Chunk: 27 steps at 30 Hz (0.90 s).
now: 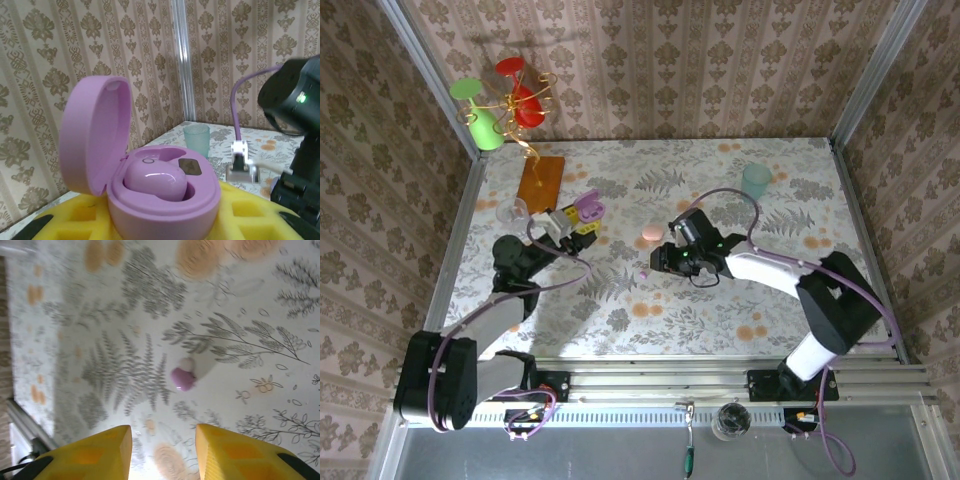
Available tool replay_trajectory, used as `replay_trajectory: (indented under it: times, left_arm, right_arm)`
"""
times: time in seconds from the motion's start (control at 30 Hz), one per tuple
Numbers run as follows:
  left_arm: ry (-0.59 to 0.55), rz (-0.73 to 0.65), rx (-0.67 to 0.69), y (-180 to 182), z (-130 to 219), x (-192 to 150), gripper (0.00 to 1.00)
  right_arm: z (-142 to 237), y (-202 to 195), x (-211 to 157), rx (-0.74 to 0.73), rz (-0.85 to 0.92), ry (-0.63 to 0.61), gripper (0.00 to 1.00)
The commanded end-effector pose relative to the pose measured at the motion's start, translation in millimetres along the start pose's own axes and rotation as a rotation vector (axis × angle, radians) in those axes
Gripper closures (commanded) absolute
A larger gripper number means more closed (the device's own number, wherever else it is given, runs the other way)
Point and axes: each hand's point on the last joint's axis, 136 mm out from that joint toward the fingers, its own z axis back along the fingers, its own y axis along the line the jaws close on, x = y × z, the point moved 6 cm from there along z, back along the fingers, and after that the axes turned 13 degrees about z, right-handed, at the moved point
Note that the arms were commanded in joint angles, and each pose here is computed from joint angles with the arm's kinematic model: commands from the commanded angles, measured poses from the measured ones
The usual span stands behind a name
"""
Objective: Insert the wireless bluetooth earbuds into the charging case
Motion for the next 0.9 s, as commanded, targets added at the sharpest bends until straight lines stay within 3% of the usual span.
replay_trajectory:
  times: [0.0, 0.57, 0.87]
  left_arm:
    - [0.02, -0.004, 0.0, -3, 6, -1, 0.68]
    - [0.027, 0.018, -0.028, -6, 5, 0, 0.68]
    - [0.032, 0.022, -0.038, -5, 3, -1, 0.67]
  right_arm:
    - [-12, 8, 17, 0.016, 0.066, -0.02, 0.6]
    - [-93, 4, 35, 0.104, 0.168, 0.184, 0.53]
    - [-95, -4, 14, 0.175, 0.226, 0.333, 0.53]
